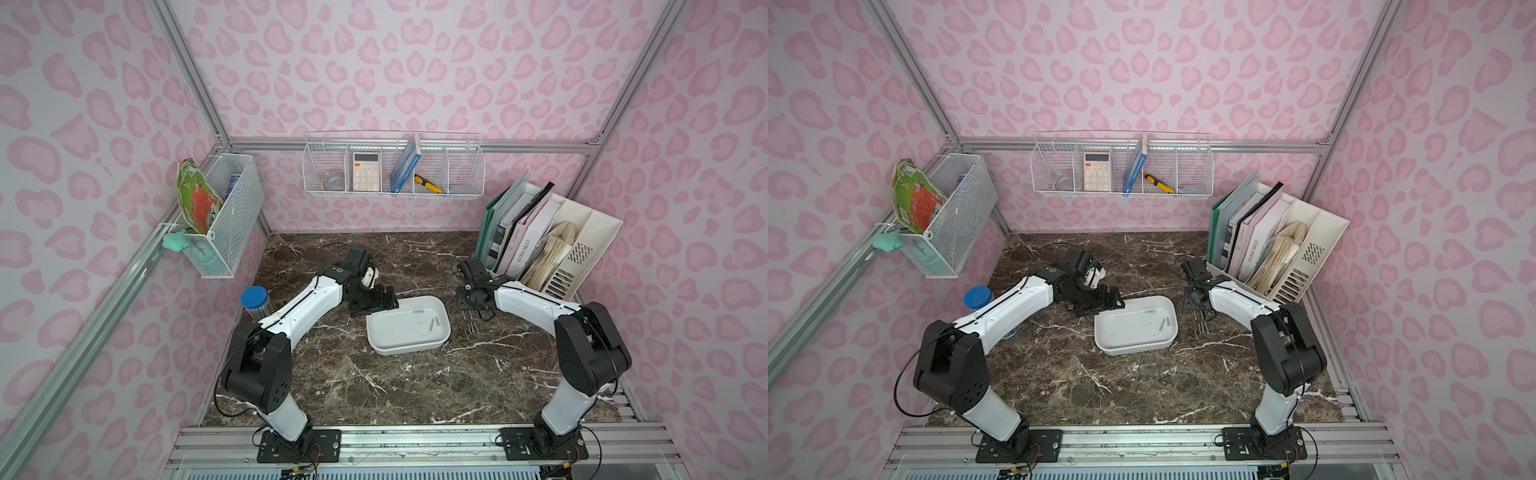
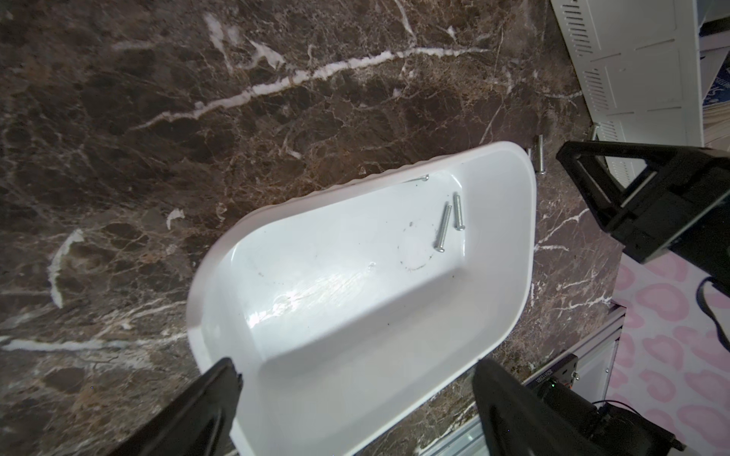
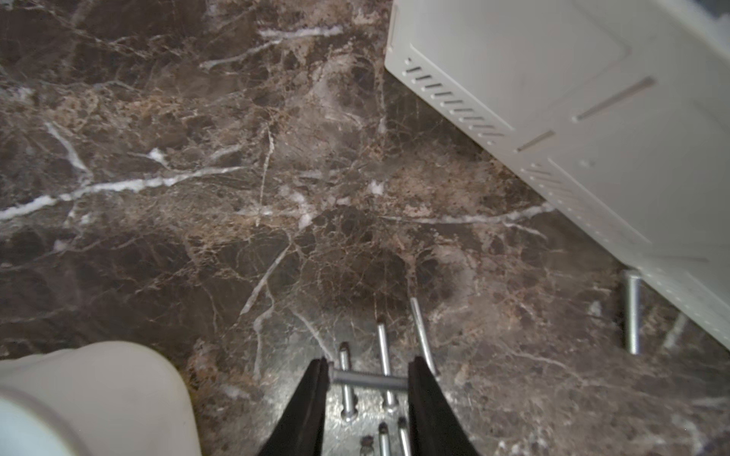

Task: Take out the screws from the storage box
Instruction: Place the screw at the center of the board.

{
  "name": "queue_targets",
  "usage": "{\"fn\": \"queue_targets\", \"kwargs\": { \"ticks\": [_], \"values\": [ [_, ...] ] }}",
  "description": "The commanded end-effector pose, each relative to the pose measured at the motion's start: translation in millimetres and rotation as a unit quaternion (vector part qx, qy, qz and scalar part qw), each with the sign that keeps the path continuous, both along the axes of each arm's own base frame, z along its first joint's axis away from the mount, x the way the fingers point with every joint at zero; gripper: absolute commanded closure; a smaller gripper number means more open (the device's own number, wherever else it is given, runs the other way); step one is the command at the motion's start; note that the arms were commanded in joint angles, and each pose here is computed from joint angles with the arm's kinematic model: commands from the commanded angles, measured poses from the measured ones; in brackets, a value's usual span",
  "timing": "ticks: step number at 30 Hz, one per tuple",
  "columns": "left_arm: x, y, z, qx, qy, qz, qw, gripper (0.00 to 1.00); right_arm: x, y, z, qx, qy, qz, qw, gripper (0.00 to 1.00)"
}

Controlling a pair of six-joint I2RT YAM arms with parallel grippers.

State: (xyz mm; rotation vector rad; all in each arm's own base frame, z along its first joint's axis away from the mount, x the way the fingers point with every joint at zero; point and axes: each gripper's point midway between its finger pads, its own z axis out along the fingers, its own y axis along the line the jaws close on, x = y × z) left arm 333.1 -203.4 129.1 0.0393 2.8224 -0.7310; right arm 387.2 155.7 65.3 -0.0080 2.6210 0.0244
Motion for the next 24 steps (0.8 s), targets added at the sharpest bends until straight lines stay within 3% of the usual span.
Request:
{"fn": "queue_targets", "kwargs": {
  "ticks": [1, 14, 24],
  "values": [
    [-0.2, -2.6, 1.7, -0.005, -0.004, -0.009, 1.000, 0.03, 16.3, 1.4, 2.7, 0.008, -0.022, 0.010, 1.000, 0.67],
    [-3.5, -6.1, -2.8, 0.005, -0.003, -0.025, 1.000, 0.04, 36.4, 5.9, -23.8, -0.021, -0.002, 0.036, 0.999, 0.67],
    [-4.4, -6.6, -4.5, 0.008, -0.002, -0.027, 1.000, 0.04, 29.1, 2.7, -45.7, -0.045, 0.028, 0.048, 0.997, 0.66]
  ]
}}
